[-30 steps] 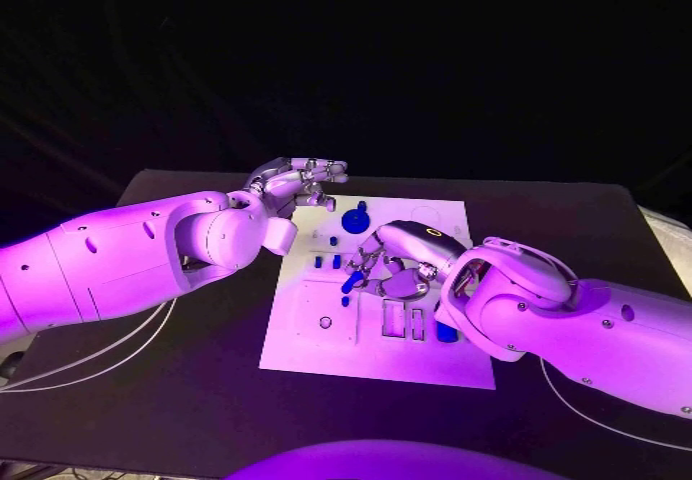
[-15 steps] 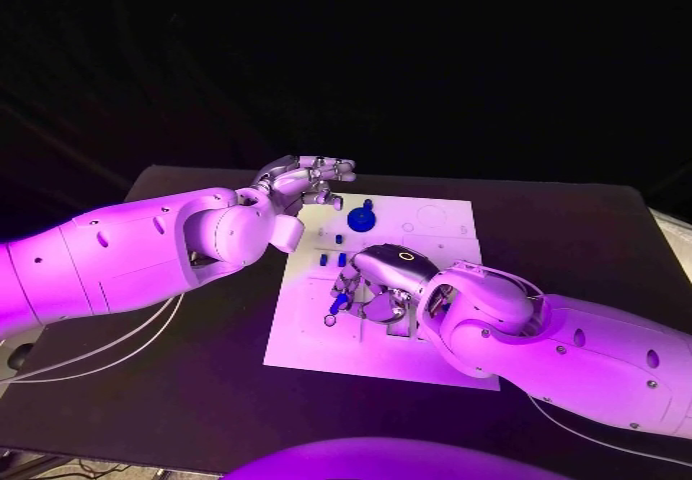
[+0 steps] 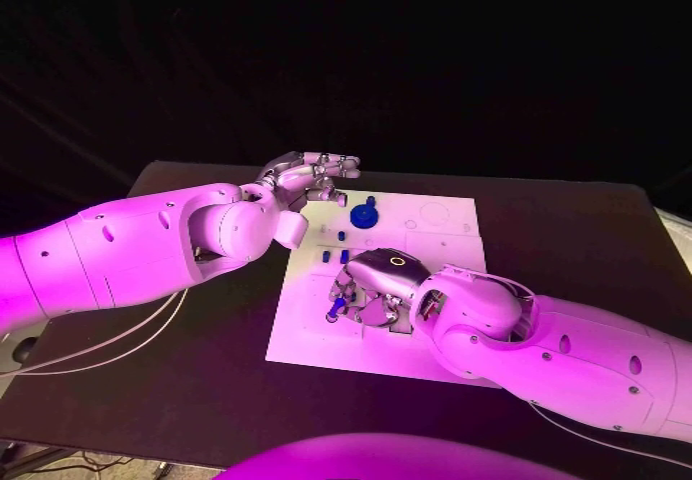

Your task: Assemble the parts on the task board

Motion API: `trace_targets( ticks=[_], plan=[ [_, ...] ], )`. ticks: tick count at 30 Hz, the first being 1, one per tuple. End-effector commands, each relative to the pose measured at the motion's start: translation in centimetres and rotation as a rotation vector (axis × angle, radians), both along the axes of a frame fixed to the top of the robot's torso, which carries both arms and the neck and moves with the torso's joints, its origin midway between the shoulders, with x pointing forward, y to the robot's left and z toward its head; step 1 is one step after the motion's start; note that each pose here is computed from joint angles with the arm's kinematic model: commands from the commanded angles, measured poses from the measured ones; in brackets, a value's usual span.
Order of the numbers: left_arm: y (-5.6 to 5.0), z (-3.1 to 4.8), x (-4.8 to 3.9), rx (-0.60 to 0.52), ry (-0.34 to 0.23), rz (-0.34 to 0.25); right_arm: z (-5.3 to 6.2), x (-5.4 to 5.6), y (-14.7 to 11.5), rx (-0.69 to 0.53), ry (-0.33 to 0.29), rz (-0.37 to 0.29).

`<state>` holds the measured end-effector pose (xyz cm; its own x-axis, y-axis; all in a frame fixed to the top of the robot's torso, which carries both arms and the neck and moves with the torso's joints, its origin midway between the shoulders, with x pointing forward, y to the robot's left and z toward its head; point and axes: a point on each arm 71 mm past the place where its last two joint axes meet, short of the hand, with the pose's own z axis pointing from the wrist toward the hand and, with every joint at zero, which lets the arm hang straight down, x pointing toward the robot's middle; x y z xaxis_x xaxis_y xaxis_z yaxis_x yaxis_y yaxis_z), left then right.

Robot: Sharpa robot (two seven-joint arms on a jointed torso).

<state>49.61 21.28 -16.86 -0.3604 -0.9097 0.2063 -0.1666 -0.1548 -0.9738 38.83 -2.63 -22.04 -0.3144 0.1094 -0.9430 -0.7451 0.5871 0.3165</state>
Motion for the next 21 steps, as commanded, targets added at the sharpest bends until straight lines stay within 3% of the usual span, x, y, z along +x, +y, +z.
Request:
trace_targets(
  ticks=[1, 21],
  plan=[
    [-0.25, 0.12, -0.06, -0.009, -0.006, -0.019, -0.26, -0.08, 0.09, -0.049, -0.025, 0.015],
    [-0.34, 0.12, -0.06, -0.009, -0.006, -0.02, -0.93, -0.22, 0.68, -0.092, -0.017, 0.039]
  ],
)
